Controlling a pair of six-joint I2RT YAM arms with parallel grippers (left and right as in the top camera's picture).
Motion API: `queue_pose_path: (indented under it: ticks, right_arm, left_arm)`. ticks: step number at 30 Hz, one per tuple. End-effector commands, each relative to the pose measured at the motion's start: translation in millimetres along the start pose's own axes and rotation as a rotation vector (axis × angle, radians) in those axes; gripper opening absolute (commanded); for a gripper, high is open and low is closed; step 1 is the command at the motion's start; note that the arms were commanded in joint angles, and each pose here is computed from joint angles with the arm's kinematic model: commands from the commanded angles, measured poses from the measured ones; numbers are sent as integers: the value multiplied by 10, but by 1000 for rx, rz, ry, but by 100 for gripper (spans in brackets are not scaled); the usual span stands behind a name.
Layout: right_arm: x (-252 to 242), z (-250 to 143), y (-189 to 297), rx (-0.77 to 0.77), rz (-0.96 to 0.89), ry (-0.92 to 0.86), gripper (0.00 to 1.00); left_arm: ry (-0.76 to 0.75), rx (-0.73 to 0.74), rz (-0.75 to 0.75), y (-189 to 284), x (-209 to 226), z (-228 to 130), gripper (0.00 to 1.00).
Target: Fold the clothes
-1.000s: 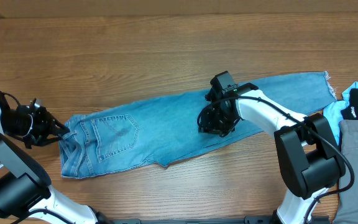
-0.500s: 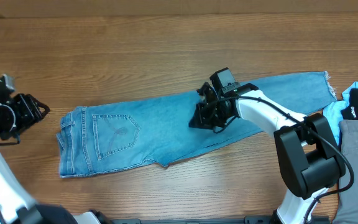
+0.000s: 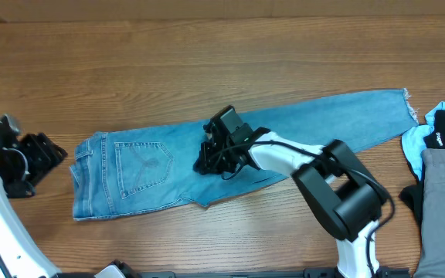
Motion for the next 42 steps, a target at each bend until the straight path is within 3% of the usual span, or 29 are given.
queue_pose_path:
  ticks: [1,5,11,17,22,28,35,37,40,42]
  right_arm:
    - [-478,81,-188,-45,-107,-186,4]
    - [-744,315,-191,-116,-83,-287,4]
    - [-740,710,70,-197,52,-276,4]
    - [-533,814,266,-144,181,-184,4]
    - [-325,672,465,-50,144,-71,8]
    - [-255,320,672,82,18,-169,8]
    - [-251,-57,531,197,-82,-203,11]
    - [-261,-86,477,190,-130,-186,12]
    - [-300,-124,425,176,-206,-204,12]
    - [-325,-132,411,165,-241,-221,12]
  left_arm:
    - [67,98,56,-306,198,-145,66]
    - [73,156,68,-645,321,-246,68]
    - [46,138,68,-1065,470,-247,71]
    - [56,101,129,-1296,636,-157,67]
    - [10,42,14,-1370,466,2,70]
    - [-68,72,-155,-1442,255,-101,54]
    - [-37,163,-123,-1734,426,-344,47]
    - [-30,182,-136,-1793,423,-364,36]
    - [-19,216,-171,-1806,379,-421,10]
    - [-8,236,-182,-1772,357,-462,4]
Point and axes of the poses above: each gripper's point midway between its finger pads, its own y axis back along the fingers, its own x axis along the line the jaws close on, z = x × y, the point moved 2 cm from there along y, back along the fingers, and after that the axes turned 8 degrees about y, right-handed, at the moved point
